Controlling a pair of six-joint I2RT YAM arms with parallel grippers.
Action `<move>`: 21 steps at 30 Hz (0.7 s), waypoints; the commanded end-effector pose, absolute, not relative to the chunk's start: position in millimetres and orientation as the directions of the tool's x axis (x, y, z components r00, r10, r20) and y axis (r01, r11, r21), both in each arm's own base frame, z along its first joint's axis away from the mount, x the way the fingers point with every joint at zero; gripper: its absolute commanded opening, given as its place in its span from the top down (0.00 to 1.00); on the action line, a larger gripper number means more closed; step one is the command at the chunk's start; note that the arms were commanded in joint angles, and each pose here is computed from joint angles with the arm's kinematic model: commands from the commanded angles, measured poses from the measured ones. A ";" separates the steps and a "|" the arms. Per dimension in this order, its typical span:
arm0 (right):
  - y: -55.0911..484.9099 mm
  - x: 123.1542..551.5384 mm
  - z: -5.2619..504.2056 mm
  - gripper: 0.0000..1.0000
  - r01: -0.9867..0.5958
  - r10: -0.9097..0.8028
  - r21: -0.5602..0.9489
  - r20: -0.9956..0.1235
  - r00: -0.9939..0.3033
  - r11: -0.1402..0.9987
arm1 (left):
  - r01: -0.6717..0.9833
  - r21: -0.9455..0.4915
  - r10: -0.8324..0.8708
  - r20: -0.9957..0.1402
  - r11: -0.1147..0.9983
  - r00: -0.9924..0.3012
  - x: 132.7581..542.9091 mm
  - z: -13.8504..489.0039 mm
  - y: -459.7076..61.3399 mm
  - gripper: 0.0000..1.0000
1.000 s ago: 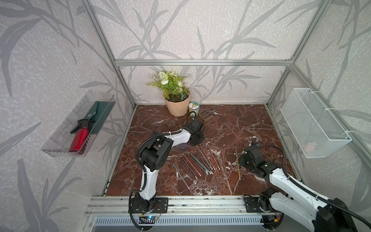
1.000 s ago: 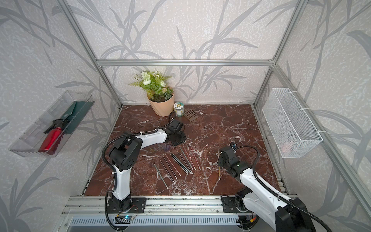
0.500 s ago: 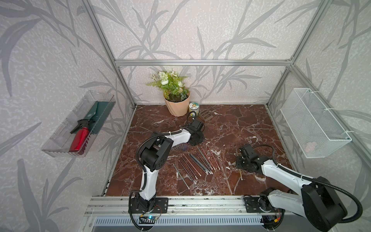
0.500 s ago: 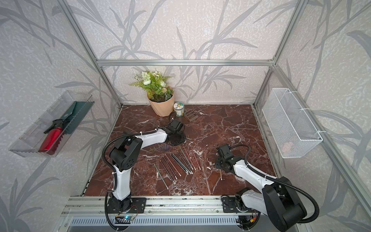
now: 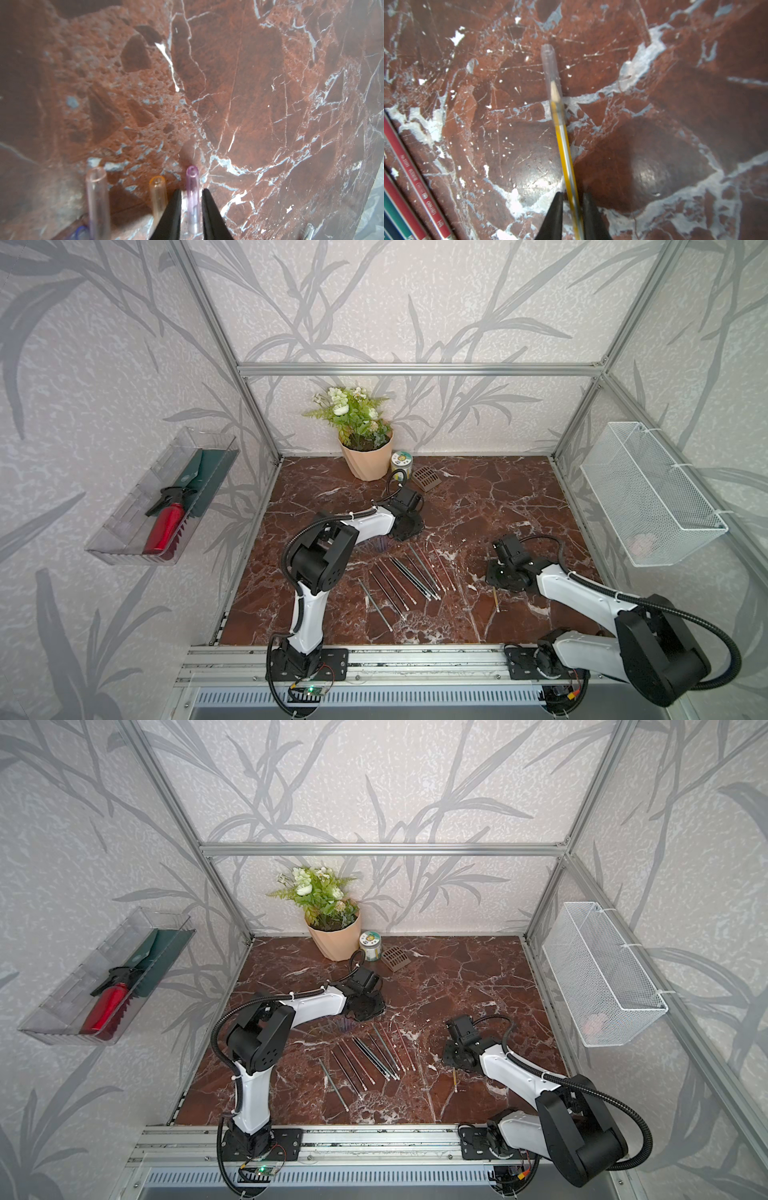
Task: Remove the protective cover of the pencils
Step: Pick up the pencil from the center of the board.
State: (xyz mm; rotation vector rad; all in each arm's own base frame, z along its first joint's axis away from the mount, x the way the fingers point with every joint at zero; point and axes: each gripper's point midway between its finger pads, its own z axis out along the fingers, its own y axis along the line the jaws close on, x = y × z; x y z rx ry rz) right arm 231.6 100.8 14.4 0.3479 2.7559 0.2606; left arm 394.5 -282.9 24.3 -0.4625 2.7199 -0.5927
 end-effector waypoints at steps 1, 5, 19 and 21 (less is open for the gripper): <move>104.8 222.1 6.6 0.84 0.184 0.238 0.214 -0.268 -0.934 0.959 | -0.249 -0.418 -0.368 -0.234 0.874 -0.900 385.0 29.4 -272.3 0.77; 108.9 222.5 6.9 0.86 0.161 0.215 0.210 -0.266 -0.940 0.964 | -0.236 -0.455 -0.372 -0.235 0.858 -0.898 381.9 40.1 -272.5 0.77; 119.5 225.1 13.5 0.91 0.120 0.180 0.212 -0.287 -0.941 0.970 | -0.200 -0.563 -0.425 -0.303 0.802 -0.853 364.0 96.5 -236.4 0.76; 124.4 226.6 19.3 0.92 0.069 0.134 0.209 -0.313 -0.940 0.976 | -0.192 -0.578 -0.434 -0.314 0.793 -0.844 361.4 102.4 -231.7 0.76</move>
